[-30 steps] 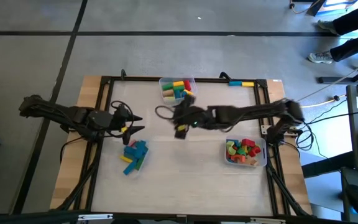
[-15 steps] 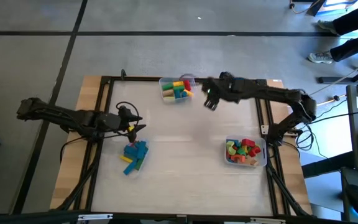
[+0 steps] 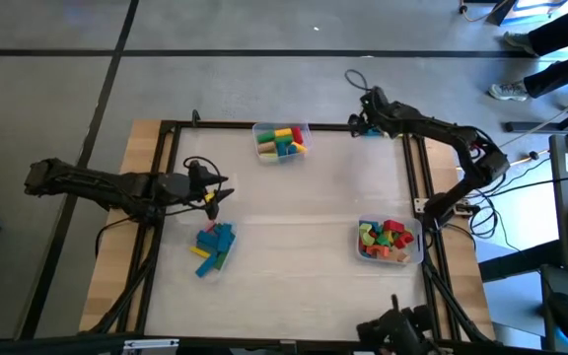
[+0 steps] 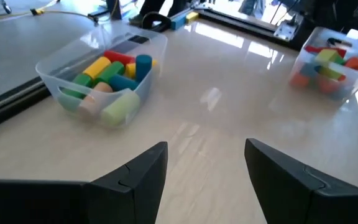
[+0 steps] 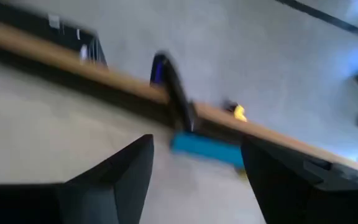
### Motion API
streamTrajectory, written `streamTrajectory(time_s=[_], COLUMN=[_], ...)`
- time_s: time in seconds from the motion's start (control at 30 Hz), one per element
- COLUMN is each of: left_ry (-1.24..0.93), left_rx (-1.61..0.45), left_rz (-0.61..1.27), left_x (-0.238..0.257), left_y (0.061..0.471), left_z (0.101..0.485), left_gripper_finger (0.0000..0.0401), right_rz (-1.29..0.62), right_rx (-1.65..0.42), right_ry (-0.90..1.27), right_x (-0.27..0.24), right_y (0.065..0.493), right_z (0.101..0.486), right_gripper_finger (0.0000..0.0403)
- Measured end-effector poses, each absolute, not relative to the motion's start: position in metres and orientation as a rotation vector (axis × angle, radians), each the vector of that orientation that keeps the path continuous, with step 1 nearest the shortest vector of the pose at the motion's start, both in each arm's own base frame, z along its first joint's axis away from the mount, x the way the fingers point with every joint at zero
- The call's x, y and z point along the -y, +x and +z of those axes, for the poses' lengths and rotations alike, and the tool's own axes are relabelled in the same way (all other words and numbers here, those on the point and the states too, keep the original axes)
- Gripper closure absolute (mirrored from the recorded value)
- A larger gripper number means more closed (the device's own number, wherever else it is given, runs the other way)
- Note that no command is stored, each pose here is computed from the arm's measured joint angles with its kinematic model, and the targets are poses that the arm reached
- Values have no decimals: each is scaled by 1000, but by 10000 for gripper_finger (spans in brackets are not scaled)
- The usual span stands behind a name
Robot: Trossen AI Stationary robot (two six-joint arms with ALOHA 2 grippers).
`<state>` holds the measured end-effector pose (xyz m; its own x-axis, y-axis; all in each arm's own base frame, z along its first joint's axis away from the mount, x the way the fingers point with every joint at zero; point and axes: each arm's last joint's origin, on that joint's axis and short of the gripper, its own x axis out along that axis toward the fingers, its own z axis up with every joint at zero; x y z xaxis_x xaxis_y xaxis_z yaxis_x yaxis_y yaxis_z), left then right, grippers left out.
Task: Sort blocks by size
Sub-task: Put the blue rectangular block into the bottom left transparent bin
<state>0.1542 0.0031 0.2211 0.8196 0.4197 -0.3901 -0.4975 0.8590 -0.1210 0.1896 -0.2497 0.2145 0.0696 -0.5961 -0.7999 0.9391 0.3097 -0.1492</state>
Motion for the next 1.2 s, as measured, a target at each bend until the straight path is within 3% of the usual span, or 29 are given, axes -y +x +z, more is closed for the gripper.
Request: streamTrajectory(time_s=[0.3, 0.53, 0.8, 1.2], left_ry=[-207, -205, -205, -219], left_rx=[-329, -333, -334, -339], left_rz=[488, 488, 486, 480], left_x=[-4, -4, -4, -3], left_y=[156, 156, 156, 155], left_z=[225, 224, 224, 224], left_gripper_finger=[191, 191, 191, 191], right_rz=[-1311, -1307, -1162, -920], right_rx=[-782, -843, -957, -1034], right_ry=[552, 593, 674, 531], right_x=[268, 273, 262, 233], right_y=[168, 170, 170, 211], right_z=[164, 142, 134, 136], right_gripper_finger=[160, 160, 160, 160])
